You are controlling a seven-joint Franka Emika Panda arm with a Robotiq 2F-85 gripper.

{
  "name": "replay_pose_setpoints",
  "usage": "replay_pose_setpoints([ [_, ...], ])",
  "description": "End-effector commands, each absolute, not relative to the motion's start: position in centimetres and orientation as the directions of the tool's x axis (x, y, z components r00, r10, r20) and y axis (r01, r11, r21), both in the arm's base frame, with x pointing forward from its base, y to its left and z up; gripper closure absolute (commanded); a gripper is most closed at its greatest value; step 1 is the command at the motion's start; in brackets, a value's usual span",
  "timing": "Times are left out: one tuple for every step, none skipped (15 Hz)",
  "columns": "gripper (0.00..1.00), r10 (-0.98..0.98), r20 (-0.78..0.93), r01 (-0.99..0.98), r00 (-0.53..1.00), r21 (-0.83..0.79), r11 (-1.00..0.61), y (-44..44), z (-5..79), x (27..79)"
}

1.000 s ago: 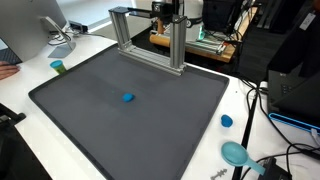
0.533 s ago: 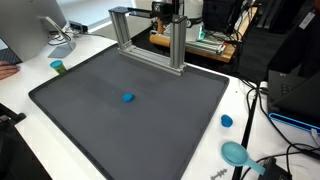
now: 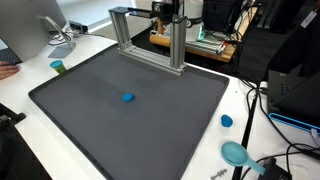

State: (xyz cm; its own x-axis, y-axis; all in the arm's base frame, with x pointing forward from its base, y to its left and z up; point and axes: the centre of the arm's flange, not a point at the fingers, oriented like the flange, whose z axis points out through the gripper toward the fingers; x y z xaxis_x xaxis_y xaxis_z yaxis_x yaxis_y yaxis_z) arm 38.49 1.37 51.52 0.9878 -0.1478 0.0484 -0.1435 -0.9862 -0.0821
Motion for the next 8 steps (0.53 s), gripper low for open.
replay_pose_setpoints([
  [0.0, -0.15, 0.049, -0.145, 0.988, -0.083, -0.986, 1.4, 51.5, 38.5],
  [0.0, -0.151, 0.049, -0.146, 0.987, -0.083, -0.986, 1.4, 51.5, 38.5],
  [0.0, -0.151, 0.05, -0.147, 0.987, -0.084, -0.986, 1.4, 51.6, 38.5],
  [0.0, -0.167, 0.077, -0.161, 0.983, -0.079, -0.984, 1.3, 51.3, 38.0],
  [0.0, -0.17, 0.087, -0.163, 0.982, -0.079, -0.983, 1.2, 51.2, 37.7],
  [0.0, -0.178, 0.101, -0.17, 0.979, -0.081, -0.982, 1.1, 50.8, 37.3],
  [0.0, -0.185, 0.111, -0.176, 0.977, -0.082, -0.981, 1.0, 50.6, 37.1],
  [0.0, -0.198, 0.127, -0.189, 0.972, -0.076, -0.979, 0.9, 50.2, 36.8],
])
